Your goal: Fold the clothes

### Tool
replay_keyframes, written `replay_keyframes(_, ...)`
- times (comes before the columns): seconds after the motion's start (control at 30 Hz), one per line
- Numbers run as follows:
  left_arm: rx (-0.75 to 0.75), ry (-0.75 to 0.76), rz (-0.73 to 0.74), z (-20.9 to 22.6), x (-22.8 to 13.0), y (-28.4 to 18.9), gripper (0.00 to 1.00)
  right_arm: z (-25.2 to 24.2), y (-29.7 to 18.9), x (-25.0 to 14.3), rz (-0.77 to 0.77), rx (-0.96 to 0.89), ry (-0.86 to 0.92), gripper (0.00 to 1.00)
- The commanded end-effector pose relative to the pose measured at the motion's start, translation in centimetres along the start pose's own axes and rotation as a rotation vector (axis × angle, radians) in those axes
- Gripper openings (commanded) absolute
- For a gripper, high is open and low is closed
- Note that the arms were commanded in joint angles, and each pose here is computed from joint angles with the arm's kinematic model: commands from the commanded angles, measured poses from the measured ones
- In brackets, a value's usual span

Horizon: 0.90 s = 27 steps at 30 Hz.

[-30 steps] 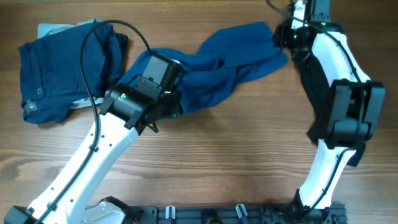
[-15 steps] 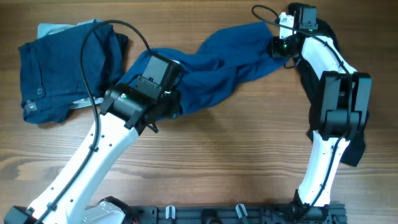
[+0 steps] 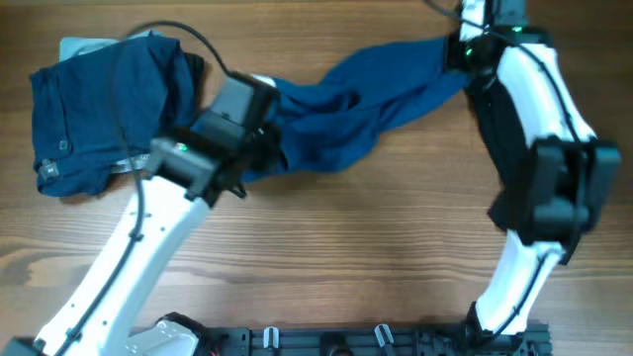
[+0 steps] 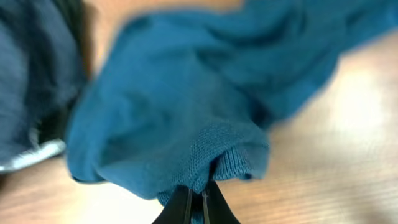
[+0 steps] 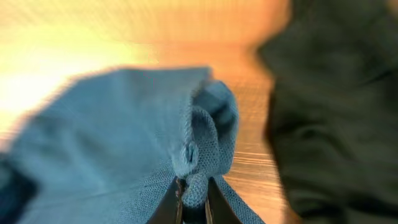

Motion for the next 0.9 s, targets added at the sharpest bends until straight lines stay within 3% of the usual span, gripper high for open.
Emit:
replay_keyframes(0.0,0.038,-0.141,-0.177,3.9,4.3,-4.6,0.04,-0.8,-11.5,4.7,-0.224,-0.077,0.054,0.04)
replay_keyframes(0.1,0.103,-0.23,-0.239,7.8,5.5,-6.1,0.04,-2.8,-18.1,3.9,-0.275,-0.12,0.123,0.04)
replay_keyframes(0.27,0.208,-0.332,-0.401,13.1,7.8,-9.3,0.04,-6.9,-22.2,0.8,-0.23,-0.18,0.26,0.04)
replay_keyframes(0.5,0.175,-0.352,-0.571,13.5,10.5,-14.7,0.04,-6.4,-28.3,-1.6,-0.274,-0.166,0.314,0.04)
replay_keyframes(0.7,0.109,-0.333,-0.469,12.4,9.2,-13.1,0.04,-4.7,-24.2,-6.3,0.008,-0.034,0.423,0.04)
replay_keyframes(0.87,0.064,-0.322,-0.44,11.8,9.4,-12.1,0.04,-5.1,-21.4,-8.6,0.123,-0.032,0.453,0.05)
Point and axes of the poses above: each gripper's point midway between its finger pads, its own y axis out along the fingers, its own z axis along the line the jaws close on, x = y × z, the point moved 3 cm from there along -y, back along the fingers, and after that the axes turned 1 degree about -y, right-handed, at the moved point
